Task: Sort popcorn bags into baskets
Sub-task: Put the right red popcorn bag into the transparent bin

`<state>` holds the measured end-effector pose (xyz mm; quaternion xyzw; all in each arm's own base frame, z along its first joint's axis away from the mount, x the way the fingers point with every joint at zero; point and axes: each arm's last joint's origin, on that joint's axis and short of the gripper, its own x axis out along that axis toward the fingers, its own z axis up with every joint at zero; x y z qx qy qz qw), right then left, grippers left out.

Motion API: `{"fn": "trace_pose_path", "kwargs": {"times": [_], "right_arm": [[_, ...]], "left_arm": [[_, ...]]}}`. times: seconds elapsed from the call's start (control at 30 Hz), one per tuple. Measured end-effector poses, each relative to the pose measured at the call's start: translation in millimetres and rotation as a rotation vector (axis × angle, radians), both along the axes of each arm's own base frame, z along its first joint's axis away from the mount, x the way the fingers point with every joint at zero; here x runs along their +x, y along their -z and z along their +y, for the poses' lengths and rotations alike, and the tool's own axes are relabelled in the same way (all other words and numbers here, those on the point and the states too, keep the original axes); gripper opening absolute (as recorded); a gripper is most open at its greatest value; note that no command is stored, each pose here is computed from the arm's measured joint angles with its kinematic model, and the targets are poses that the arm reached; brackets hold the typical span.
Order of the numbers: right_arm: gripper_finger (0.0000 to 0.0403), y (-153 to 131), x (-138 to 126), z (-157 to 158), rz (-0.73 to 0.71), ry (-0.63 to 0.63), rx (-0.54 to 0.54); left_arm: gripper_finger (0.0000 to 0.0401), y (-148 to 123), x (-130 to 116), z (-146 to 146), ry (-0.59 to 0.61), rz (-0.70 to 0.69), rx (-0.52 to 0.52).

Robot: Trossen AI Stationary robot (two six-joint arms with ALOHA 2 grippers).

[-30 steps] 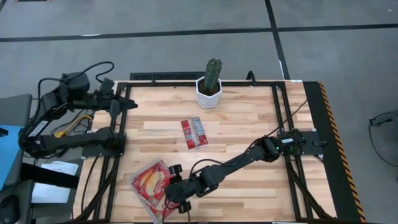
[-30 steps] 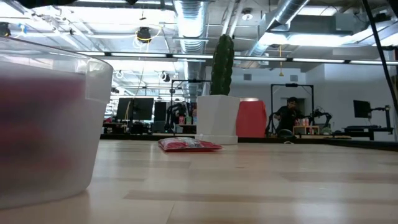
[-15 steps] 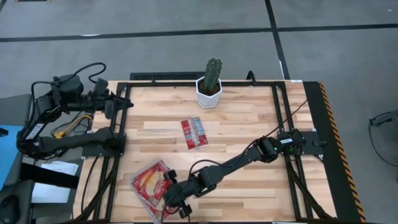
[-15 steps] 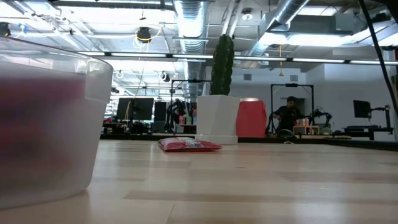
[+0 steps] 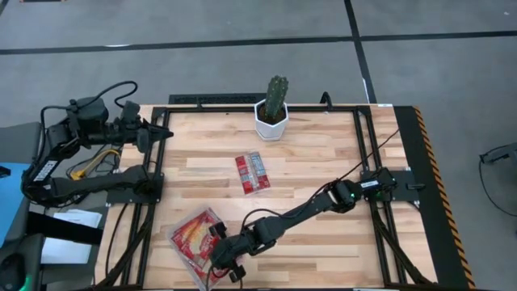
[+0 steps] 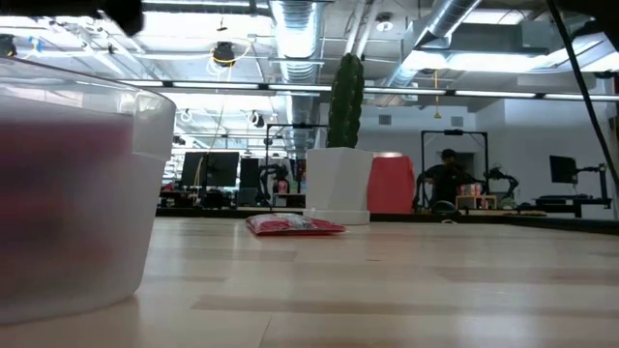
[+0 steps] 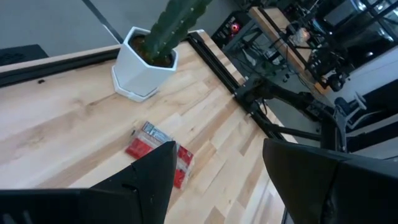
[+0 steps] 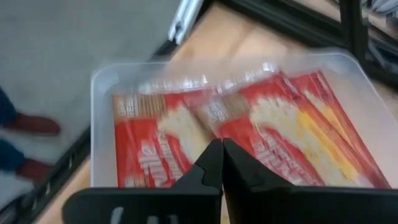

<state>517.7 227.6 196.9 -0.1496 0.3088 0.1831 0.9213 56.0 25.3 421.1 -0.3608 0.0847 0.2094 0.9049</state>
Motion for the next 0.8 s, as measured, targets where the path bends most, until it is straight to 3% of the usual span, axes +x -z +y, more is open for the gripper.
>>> {"fn": "trace_pose_path", "kwargs": {"times": [0.27,0.47,0.8], "right_arm": [[0.0026,18.9,2.7,-0.5,0.035,0.004,-0.018],[0.0014,17.6,8.8,-12.3,0.02,0.023,-0.011],[0.004,16.5,19.6,-38.2,0.007,0.076,-0.004]], "left_arm": [[0.0229,-0.1,-0.1,0.2,-0.005,0.004,0.013],[0.0229,0.1,-0.3,0.7,-0.017,0.012,0.025],[0.0229,1.3,-0.9,1.1,-0.043,0.024,0.018]]}}
